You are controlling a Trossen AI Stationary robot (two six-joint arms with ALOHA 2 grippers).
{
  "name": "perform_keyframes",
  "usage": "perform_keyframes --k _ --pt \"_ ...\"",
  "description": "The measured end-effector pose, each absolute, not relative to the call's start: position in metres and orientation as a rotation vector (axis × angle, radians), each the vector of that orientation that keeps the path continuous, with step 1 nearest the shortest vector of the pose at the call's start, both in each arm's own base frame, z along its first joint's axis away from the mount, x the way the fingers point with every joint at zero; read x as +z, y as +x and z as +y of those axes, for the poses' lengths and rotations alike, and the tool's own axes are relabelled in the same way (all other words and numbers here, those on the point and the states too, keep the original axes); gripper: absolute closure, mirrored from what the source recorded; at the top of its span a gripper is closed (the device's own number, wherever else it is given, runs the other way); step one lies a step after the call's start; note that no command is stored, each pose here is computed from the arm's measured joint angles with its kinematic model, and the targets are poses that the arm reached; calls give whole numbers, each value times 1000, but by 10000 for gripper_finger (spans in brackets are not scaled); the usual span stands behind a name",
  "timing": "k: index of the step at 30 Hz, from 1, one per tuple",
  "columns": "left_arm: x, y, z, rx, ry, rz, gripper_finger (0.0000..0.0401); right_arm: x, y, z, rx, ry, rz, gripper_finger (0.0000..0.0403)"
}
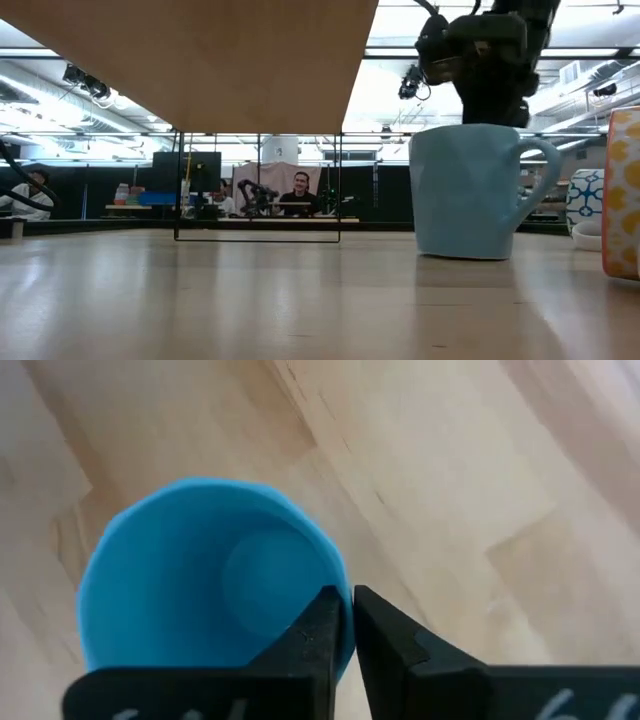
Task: Place coffee mugs
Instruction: Put the left blue mug on the shelf aligned with the yellow mug
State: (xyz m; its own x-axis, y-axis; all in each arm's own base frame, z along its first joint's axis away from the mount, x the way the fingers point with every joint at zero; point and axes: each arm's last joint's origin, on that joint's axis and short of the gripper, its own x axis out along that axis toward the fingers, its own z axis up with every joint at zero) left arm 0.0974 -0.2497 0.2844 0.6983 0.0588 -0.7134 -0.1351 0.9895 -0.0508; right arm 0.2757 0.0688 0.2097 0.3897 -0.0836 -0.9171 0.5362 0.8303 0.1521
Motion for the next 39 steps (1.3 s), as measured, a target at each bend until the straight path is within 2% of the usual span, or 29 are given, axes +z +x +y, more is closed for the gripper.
perform_keyframes --k 5,9,25,33,39 --pt "284 97 -250 108 -102 790 252 210 279 59 -257 338 1159 373" --pt "284 97 -250 109 -102 790 252 210 281 54 -190 319 1172 366" --pt "284 97 -250 108 -102 790 252 210 282 51 -200 385 1172 272" --pt "284 97 -250 108 -102 791 252 213 281 52 -184 458 1180 267" --pt "284 97 -250 108 -102 791 252 232 269 50 -191 517 1130 267"
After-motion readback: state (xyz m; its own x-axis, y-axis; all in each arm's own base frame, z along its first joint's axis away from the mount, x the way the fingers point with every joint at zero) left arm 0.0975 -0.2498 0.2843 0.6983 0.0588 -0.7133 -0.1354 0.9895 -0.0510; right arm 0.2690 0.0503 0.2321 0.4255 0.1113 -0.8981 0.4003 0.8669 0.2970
